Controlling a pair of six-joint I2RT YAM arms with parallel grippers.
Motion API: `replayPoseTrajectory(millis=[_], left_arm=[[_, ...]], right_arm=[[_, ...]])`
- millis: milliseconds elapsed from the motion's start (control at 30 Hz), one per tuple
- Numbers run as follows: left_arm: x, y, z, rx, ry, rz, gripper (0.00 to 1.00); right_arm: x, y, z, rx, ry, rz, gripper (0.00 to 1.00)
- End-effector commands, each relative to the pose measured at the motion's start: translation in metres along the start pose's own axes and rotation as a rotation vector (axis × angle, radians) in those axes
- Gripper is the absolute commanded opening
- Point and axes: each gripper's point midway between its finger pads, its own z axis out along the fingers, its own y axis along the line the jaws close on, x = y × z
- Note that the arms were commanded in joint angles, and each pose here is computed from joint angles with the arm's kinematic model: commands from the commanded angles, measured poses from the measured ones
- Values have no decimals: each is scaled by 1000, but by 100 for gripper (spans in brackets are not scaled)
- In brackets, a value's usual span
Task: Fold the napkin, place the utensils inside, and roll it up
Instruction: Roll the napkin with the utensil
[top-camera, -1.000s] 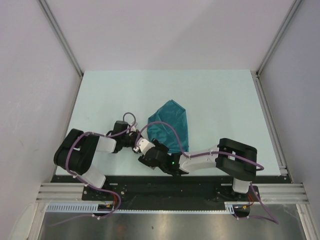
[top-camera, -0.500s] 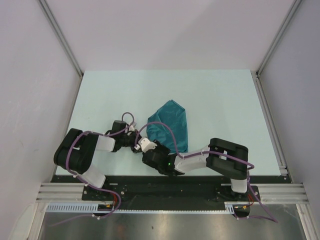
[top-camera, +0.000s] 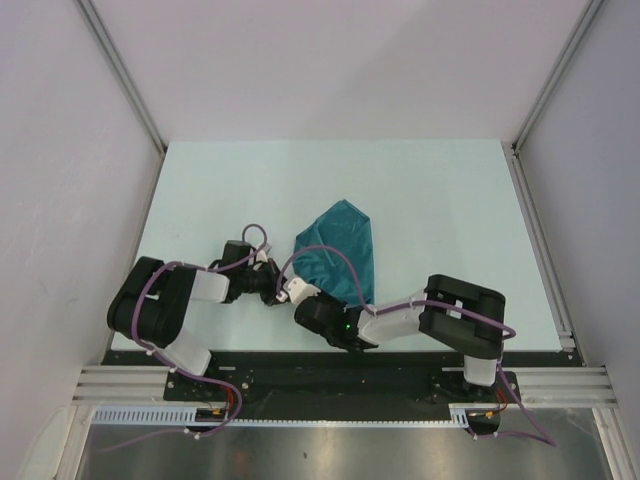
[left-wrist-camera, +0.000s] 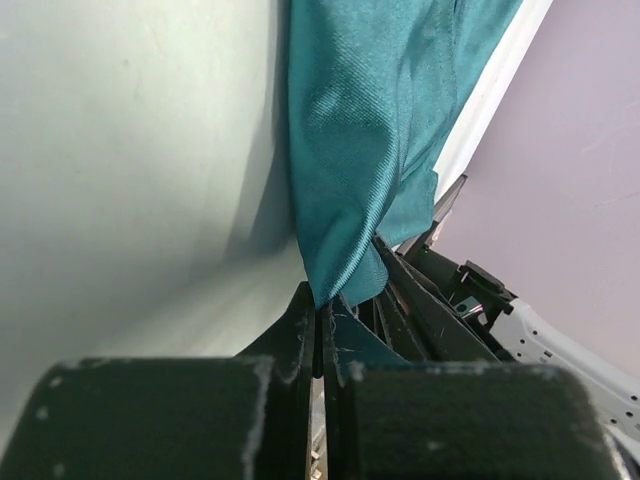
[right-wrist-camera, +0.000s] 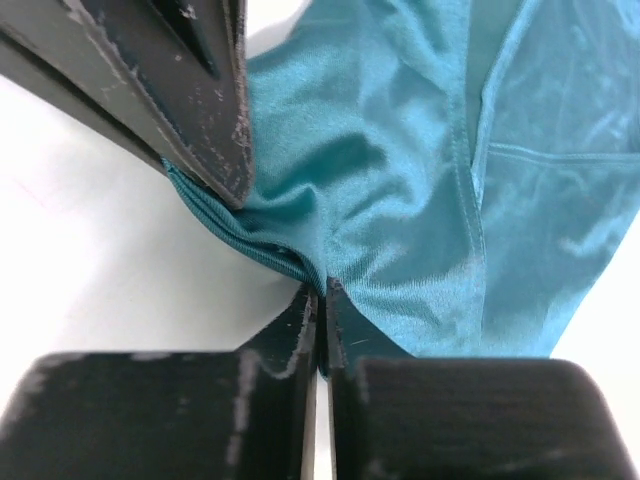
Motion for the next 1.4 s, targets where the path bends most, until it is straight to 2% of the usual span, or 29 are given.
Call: replayPoseTrajectory(millis=[0,33,133,167,267,367,633,800,933,1167,1367], left_arm=[[-9,-12,-3,40,-11,77,11],[-11,-12,-3,40,-22,85,16],[-16,-13,-6,33,-68,108,42],[-18,-13,-8,29,-80,117,53],[-24,-11,-13,8,-134,142,66],[-32,-11,-21,-25,-208,190,69],[-50,0,-54,-208,-417,367,69],[-49,-7,-74,-222,-556,499,69],[-39,-16,-75,-179,-586,630,69],[-16,-36,-64,-87,-554,826,71],[-2,-40,-53,-64,-520,929,75]], right_arm=[[-4,13,-2,-179,15,2,0],[-7,13,-2,-200,19,6,0],[-10,13,-7,-284,51,27,0],[-6,13,-9,-308,79,25,0],[-8,15,-16,-391,123,39,0],[-13,15,-20,-462,162,61,0],[-28,20,-29,-713,249,167,0],[-32,16,-26,-860,305,259,0],[-16,19,-22,-963,392,310,0],[-20,14,-17,-1053,406,375,0],[-15,16,-13,-1123,466,418,0]])
